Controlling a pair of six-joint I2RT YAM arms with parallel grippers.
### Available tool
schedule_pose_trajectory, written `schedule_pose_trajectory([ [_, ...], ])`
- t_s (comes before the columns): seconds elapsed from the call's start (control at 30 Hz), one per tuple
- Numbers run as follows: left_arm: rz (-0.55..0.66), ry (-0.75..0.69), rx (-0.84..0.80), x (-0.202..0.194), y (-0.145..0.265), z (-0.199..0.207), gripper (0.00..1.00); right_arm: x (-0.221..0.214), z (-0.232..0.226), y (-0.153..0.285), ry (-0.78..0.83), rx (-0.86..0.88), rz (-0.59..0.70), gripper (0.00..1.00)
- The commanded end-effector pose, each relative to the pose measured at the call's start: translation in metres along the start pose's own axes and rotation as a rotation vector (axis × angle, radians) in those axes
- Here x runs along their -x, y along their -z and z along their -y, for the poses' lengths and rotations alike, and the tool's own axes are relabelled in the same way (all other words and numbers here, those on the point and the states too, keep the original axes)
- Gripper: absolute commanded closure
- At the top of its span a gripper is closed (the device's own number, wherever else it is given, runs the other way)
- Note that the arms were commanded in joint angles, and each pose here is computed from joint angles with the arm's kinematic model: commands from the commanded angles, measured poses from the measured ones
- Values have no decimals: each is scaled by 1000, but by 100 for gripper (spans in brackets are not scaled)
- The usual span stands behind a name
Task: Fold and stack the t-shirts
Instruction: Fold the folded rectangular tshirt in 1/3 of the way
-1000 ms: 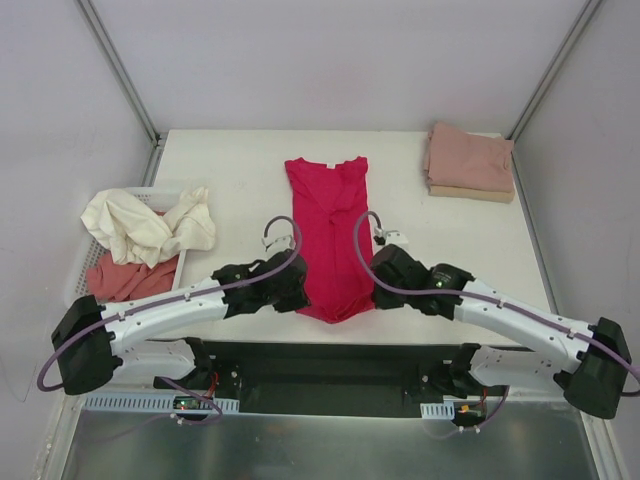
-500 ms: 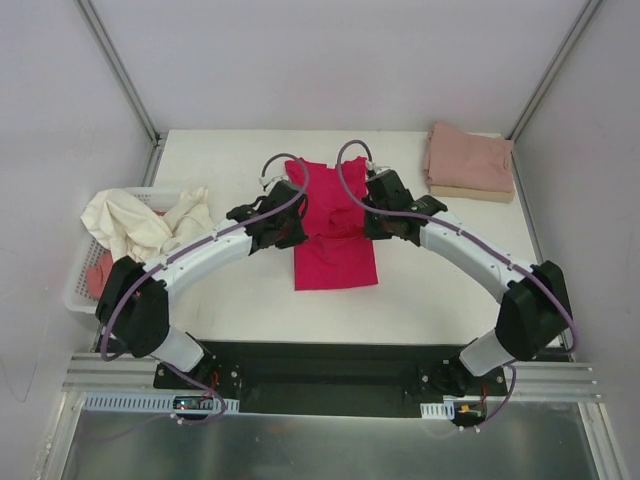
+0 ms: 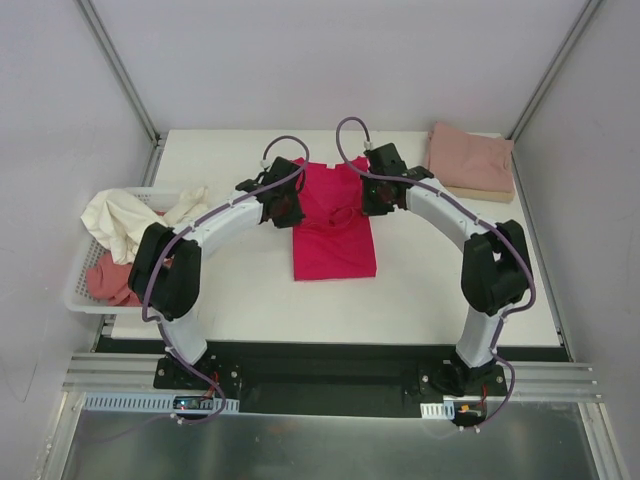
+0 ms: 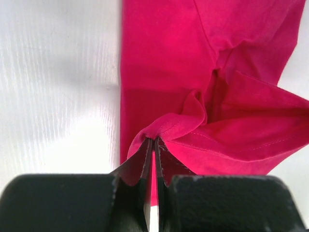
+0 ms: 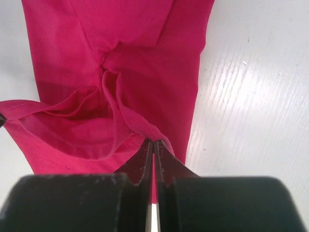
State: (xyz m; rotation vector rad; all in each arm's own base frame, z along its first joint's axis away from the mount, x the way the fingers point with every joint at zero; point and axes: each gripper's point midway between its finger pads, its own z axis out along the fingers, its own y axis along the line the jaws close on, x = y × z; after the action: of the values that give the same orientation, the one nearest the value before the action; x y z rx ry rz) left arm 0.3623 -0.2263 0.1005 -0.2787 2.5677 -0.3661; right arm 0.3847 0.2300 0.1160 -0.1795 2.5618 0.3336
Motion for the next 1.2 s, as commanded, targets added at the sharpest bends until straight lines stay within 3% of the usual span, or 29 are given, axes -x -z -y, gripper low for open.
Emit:
schedule_pose_trajectory([
  [0.0, -9, -10, -30, 13, -6, 4, 100, 16, -9, -5, 6, 71, -1, 99],
  [0.33, -63, -11, -26, 13, -33, 4, 87, 16, 3, -31, -57, 56, -49, 92],
  [0.4, -55, -18, -25, 17, -35, 6, 80, 15, 6, -36, -70, 49, -63, 91],
  [0.47, -49, -17, -25, 21, -37, 6, 64, 16, 9, -38, -76, 40, -69, 87],
  [0.63, -14, -19, -45, 29, -19, 8, 28, 19, 12, -28, -74, 30, -80, 52],
  [0.67, -16, -19, -42, 26, -16, 5, 10, 15, 11, -26, -68, 37, -85, 43],
  [0.7, 5, -18, -57, 30, -4, 7, 1, 14, 10, -21, -68, 41, -82, 19],
  [0.73, 11, -15, -63, 30, 1, 7, 1, 19, 7, -9, -71, 56, -54, 3],
  [0.93, -1, 27, -88, -4, 38, -10, 0, -14, -7, 25, -103, 162, -18, 3],
  [1.17, -99, 88, -128, -90, 52, -37, 1, -96, 8, 38, -199, 164, -59, 3],
])
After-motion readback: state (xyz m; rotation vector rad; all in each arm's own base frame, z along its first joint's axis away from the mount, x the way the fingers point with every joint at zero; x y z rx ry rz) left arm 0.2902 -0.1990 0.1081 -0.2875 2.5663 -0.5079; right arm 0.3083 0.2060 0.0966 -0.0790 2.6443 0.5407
